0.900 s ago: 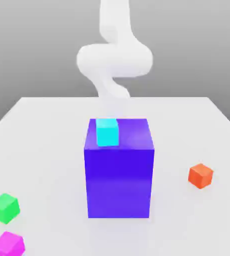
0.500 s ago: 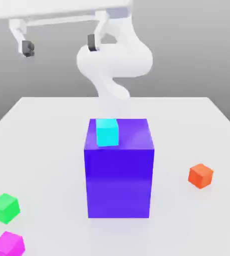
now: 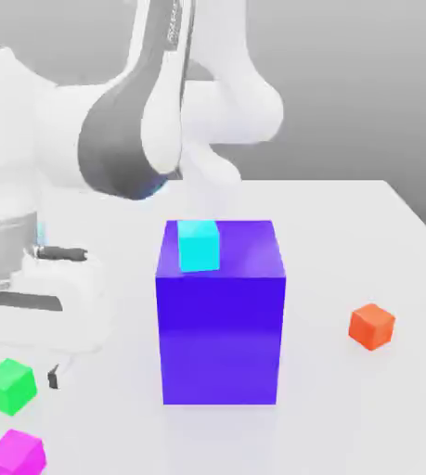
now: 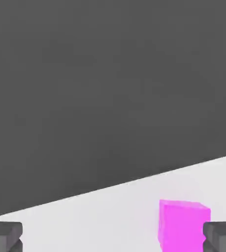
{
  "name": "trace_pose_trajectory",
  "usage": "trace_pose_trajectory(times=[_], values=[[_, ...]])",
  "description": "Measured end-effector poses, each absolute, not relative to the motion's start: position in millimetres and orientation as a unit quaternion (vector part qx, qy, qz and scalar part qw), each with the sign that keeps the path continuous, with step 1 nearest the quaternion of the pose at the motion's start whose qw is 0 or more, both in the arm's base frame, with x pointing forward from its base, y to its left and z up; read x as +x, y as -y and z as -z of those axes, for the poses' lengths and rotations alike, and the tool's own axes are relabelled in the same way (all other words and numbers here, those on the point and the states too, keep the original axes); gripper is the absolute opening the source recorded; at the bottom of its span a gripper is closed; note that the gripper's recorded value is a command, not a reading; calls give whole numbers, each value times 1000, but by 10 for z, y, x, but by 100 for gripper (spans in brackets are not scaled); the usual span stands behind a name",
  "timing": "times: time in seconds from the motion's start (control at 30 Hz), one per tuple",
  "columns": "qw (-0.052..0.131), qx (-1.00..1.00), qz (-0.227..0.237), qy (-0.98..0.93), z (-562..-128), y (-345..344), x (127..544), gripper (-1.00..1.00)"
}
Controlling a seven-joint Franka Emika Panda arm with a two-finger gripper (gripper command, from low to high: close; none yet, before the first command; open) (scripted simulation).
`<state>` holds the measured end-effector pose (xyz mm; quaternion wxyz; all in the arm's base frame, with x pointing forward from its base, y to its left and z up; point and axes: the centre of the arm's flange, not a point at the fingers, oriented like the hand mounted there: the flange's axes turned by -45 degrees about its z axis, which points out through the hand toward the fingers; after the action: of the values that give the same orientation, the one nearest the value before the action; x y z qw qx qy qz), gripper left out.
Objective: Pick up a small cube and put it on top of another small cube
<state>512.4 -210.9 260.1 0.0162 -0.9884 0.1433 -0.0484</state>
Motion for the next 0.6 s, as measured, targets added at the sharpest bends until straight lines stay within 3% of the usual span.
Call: trace_pose_trajectory(times=[0.1, 0.23, 0.27, 0.47, 0.6], values=[[5, -987, 13, -157, -2109, 2327, 4980, 0], [0, -987, 1, -161, -1499, 2408, 4929, 0], [0, -987, 1, -162, -1362, 2409, 4921, -100], [0, -987, 0, -162, -1292, 2408, 4916, -100], [0, -987, 0, -162, -1696, 2411, 4923, -100]])
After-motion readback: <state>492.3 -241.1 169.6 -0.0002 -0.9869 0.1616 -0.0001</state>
